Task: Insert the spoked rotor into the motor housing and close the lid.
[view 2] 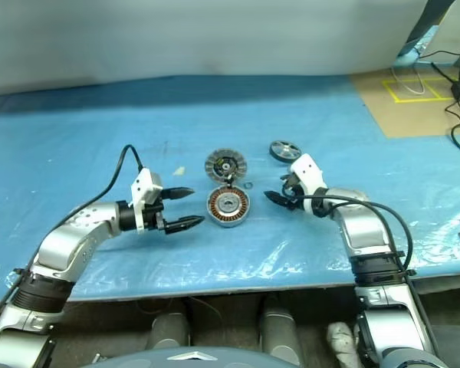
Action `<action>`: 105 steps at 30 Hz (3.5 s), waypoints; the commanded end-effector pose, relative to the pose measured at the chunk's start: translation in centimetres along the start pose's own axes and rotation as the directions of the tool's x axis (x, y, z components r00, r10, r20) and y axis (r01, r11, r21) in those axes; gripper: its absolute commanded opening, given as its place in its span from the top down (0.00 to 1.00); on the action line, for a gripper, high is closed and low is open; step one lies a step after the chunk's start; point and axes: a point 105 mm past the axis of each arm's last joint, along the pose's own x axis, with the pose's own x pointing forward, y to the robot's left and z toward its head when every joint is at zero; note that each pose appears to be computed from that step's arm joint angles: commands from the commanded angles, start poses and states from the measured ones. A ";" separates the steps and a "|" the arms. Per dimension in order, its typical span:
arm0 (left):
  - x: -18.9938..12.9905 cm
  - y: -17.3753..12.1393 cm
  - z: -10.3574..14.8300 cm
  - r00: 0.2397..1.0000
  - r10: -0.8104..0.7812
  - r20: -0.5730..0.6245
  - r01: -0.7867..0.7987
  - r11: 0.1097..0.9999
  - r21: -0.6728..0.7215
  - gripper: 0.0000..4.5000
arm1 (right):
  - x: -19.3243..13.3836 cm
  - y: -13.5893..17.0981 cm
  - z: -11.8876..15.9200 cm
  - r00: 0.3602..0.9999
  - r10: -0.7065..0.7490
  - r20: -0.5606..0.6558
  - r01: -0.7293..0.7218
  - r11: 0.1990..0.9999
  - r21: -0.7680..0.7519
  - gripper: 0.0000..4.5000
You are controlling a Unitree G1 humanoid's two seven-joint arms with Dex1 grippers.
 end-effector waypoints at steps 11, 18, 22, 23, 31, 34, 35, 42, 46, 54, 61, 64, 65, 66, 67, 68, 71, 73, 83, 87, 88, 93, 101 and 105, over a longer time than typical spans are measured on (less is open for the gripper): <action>-1.5 0.9 -2.8 1.000 0.010 0.000 -0.010 0.999 0.045 0.00 | 4.1 2.7 1.4 0.997 0.054 0.064 -0.045 0.990 -0.131 0.20; -1.6 1.1 -3.1 1.000 0.009 -0.001 -0.008 0.998 0.059 0.00 | 5.4 2.8 0.4 0.998 0.026 0.049 -0.019 0.991 -0.135 0.20; -1.4 1.1 -3.4 1.000 0.006 -0.002 -0.005 0.998 0.060 0.00 | 5.5 2.4 -0.2 0.999 0.006 0.036 -0.001 0.991 -0.133 0.25; -1.4 1.1 -3.4 1.000 0.005 -0.003 -0.005 0.998 0.060 0.00 | 5.5 2.2 -0.3 0.999 -0.006 0.033 0.010 0.991 -0.135 0.30; -0.8 1.0 -3.0 1.000 -0.006 0.000 0.006 0.998 0.068 0.00 | 4.7 1.6 -1.1 1.000 -0.017 0.012 0.018 0.991 -0.132 0.87; -0.6 0.9 -2.8 1.000 -0.012 0.002 0.012 0.997 0.070 0.00 | 4.5 1.6 -1.2 1.000 -0.012 0.004 0.012 0.992 -0.129 0.87; -0.5 0.9 -2.7 1.000 -0.013 0.003 0.013 0.997 0.071 0.00 | 4.4 1.6 -1.2 1.000 -0.011 0.003 0.011 0.992 -0.129 0.87; -0.3 0.8 -2.1 1.000 -0.023 0.010 0.022 0.997 0.077 0.00 | 2.9 0.5 1.5 0.992 -0.043 0.118 0.047 0.999 -0.028 0.87; -0.4 0.7 -1.9 0.999 -0.029 0.015 0.028 0.997 0.078 0.00 | 0.6 1.1 3.2 0.986 0.007 0.169 -0.003 1.000 -0.024 0.87; -0.3 0.8 -1.5 0.998 -0.049 0.030 0.045 0.994 0.102 0.00 | -2.7 7.2 7.4 0.927 0.319 0.196 -0.300 0.946 -0.121 0.87; 0.4 0.4 -0.5 0.996 -0.067 0.059 0.060 0.992 0.108 0.00 | 0.5 8.9 6.6 0.911 0.396 0.116 -0.377 0.913 -0.157 0.87; 0.3 -0.1 -0.4 0.995 -0.076 0.060 0.068 0.991 0.118 0.00 | 1.8 8.5 6.6 0.910 0.403 0.095 -0.382 0.906 -0.183 0.87; 0.3 -0.2 -0.3 0.995 -0.076 0.061 0.068 0.990 0.120 0.00 | 2.1 8.3 6.5 0.911 0.401 0.092 -0.380 0.906 -0.187 0.87; 0.3 -0.2 -0.3 0.995 -0.075 0.061 0.068 0.990 0.120 0.00 | 2.2 8.2 6.5 0.911 0.401 0.092 -0.380 0.906 -0.188 0.87; 0.4 -0.3 -0.1 0.995 -0.073 0.065 0.064 0.990 0.122 0.00 | 2.4 8.1 6.3 0.912 0.400 0.088 -0.380 0.906 -0.185 0.87; 0.4 -0.4 0.0 0.995 -0.070 0.068 0.061 0.990 0.124 0.00 | 2.6 8.1 6.2 0.913 0.399 0.085 -0.379 0.907 -0.186 0.87; 0.6 -0.7 0.4 0.995 -0.066 0.074 0.056 0.991 0.124 0.00 | 2.7 8.6 6.0 0.901 0.427 0.074 -0.407 0.893 -0.190 0.87; 0.7 -0.8 0.4 0.995 -0.063 0.072 0.054 0.991 0.121 0.00 | 2.6 9.0 5.8 0.892 0.446 0.067 -0.428 0.884 -0.188 0.87; 1.1 -1.0 0.9 0.996 -0.064 0.068 0.056 0.991 0.119 0.00 | 3.8 8.3 4.0 0.917 0.398 0.004 -0.388 0.897 -0.211 0.87; 1.2 -1.1 1.0 0.995 -0.069 0.066 0.061 0.991 0.120 0.00 | 3.9 8.2 3.8 0.916 0.400 0.012 -0.391 0.900 -0.193 0.87; 1.2 -1.1 1.0 0.995 -0.069 0.066 0.061 0.991 0.119 0.00 | 3.9 8.2 3.8 0.916 0.401 0.010 -0.392 0.899 -0.194 0.87; 1.2 -1.1 1.0 0.996 -0.071 0.062 0.063 0.991 0.119 0.00 | 3.7 8.4 3.4 0.912 0.410 -0.008 -0.403 0.893 -0.201 0.87; 1.2 -1.0 1.2 0.996 -0.071 0.062 0.063 0.991 0.120 0.00 | 3.9 8.2 2.6 0.918 0.395 -0.041 -0.394 0.891 -0.226 0.80; 1.1 -0.9 1.2 0.996 -0.068 0.060 0.061 0.991 0.119 0.00 | 4.0 8.4 2.6 0.919 0.392 -0.037 -0.390 0.898 -0.204 0.49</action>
